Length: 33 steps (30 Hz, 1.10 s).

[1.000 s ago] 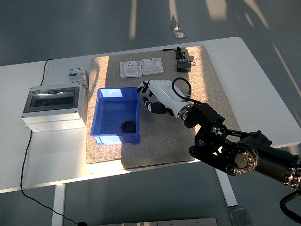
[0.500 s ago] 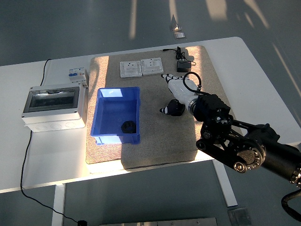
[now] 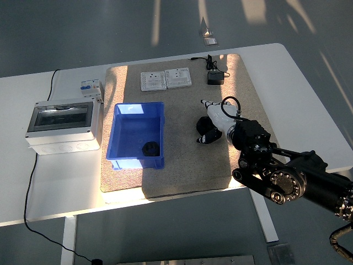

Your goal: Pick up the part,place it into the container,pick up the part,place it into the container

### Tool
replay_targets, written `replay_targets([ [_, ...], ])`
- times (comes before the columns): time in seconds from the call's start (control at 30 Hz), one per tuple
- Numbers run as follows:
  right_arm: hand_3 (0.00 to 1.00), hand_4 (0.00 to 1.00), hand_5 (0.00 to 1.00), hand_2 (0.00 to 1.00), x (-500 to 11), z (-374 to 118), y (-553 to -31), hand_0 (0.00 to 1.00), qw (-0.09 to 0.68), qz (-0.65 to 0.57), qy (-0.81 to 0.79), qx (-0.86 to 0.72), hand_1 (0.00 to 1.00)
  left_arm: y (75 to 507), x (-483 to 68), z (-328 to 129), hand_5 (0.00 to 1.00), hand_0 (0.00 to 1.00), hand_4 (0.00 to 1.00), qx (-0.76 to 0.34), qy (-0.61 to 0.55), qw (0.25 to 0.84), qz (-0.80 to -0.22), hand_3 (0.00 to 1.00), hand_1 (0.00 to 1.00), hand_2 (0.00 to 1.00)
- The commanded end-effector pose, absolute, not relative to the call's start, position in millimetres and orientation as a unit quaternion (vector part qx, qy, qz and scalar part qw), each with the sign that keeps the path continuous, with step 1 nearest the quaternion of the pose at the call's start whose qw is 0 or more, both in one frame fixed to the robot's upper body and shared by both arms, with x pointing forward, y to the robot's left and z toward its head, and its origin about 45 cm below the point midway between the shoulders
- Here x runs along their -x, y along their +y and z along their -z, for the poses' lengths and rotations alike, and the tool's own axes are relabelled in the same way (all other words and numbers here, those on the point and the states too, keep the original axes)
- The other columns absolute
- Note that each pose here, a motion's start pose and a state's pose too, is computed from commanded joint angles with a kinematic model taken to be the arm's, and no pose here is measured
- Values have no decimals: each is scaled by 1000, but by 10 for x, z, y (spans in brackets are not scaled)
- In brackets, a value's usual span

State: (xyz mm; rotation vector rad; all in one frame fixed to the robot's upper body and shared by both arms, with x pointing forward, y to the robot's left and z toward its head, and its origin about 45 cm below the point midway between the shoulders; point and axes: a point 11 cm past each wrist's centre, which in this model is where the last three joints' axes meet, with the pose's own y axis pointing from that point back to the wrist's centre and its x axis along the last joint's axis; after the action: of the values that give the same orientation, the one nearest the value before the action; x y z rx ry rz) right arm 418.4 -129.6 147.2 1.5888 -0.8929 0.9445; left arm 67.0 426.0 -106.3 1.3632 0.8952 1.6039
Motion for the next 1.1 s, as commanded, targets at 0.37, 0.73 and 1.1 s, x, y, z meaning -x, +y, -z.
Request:
replay_targets([
  [0.37,664,313,2,549,-4186,-1392,-1323,707,516,-407,-359,-663,346,4263,-675,1061,841,700,798,-544,355,415,-637,763,679,699],
  [0.73,651,235,2,539,-4249,-1532,-1337,621,483,-425,-380,-665,262,4262,-675,1061,841,700,798,-545,354,415,-636,762,679,699],
  [1.1,641,221,2,535,-3996,-2274,-608,560,235,-465,-415,-745,235,4267,-653,1062,843,700,797,-546,356,413,-637,763,679,698],
])
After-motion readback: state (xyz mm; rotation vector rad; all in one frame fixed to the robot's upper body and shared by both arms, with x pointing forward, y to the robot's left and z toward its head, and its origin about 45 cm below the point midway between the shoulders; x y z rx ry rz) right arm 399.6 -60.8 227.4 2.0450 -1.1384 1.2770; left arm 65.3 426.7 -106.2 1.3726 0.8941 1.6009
